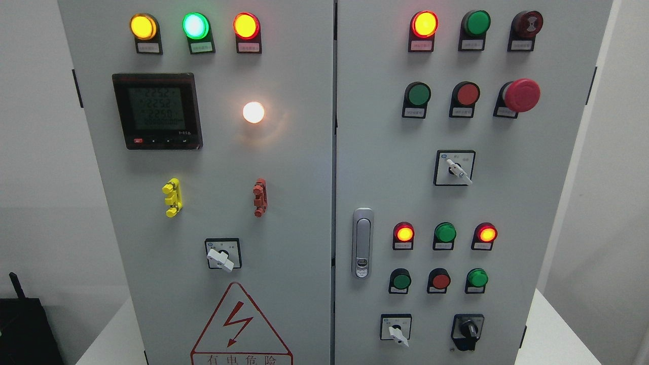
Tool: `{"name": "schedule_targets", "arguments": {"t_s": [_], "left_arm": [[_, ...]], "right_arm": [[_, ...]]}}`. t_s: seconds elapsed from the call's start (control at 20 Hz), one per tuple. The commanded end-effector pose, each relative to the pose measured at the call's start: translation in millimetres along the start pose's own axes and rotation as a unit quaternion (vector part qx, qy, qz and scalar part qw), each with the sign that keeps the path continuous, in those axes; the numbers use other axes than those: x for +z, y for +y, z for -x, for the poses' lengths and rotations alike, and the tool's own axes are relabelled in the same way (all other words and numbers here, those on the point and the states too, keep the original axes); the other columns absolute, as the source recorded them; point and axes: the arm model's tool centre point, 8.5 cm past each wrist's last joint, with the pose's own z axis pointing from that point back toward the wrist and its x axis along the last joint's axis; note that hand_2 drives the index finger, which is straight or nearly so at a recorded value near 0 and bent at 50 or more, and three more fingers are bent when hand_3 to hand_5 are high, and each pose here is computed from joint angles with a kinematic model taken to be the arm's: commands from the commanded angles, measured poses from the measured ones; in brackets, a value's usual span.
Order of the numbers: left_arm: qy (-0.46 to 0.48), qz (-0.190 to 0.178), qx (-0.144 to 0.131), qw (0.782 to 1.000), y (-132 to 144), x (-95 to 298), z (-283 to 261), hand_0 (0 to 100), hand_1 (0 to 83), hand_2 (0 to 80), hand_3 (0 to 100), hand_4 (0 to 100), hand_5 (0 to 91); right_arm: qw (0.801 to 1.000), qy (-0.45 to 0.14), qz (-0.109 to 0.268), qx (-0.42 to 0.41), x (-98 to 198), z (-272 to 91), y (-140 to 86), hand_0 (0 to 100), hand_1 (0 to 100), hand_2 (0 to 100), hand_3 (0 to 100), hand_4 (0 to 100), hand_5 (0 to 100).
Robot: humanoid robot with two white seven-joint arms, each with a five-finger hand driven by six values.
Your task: Trip black knob to open circuit
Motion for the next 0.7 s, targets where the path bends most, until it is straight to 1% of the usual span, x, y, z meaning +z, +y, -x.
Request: {"name": "schedule_targets", "arguments": {"t_s": [0.0,0.1,0.2,0.35,0.65], "left_arm": [[-0.002,0.001,0.002,1.0,-1,0,-2,12,38.9,0.0,0,0,0.0],[-0.003,0.001,0.002,1.0,-1,0,-3,12,38.9,0.0,0,0,0.0],[-0.002,0.001,0.002,1.0,-1,0,-2,12,38.9,0.0,0,0,0.0],[-0.002,0.001,0.002,1.0,-1,0,-2,12,38.9,0.0,0,0,0.0],[-0.002,0.001,0.002,1.0,-1,0,-2,12,38.9,0.0,0,0,0.0]], "right_arm": [[0.999,-0.035,0.008,0.001,-1,-10,1,8,29,0,53,36,13],[0.998,-0.055,0.013,0.002,-1,-14,1,8,29,0,56,39,19],[0.997,-0.078,0.017,0.004,-1,-20,1,9,30,0,58,46,29],[0.993,-0.114,0.018,0.005,-4,-36,0,9,30,0,62,52,39],[0.989,-0.146,0.018,0.006,-5,-55,3,11,30,0,67,58,49]]}}
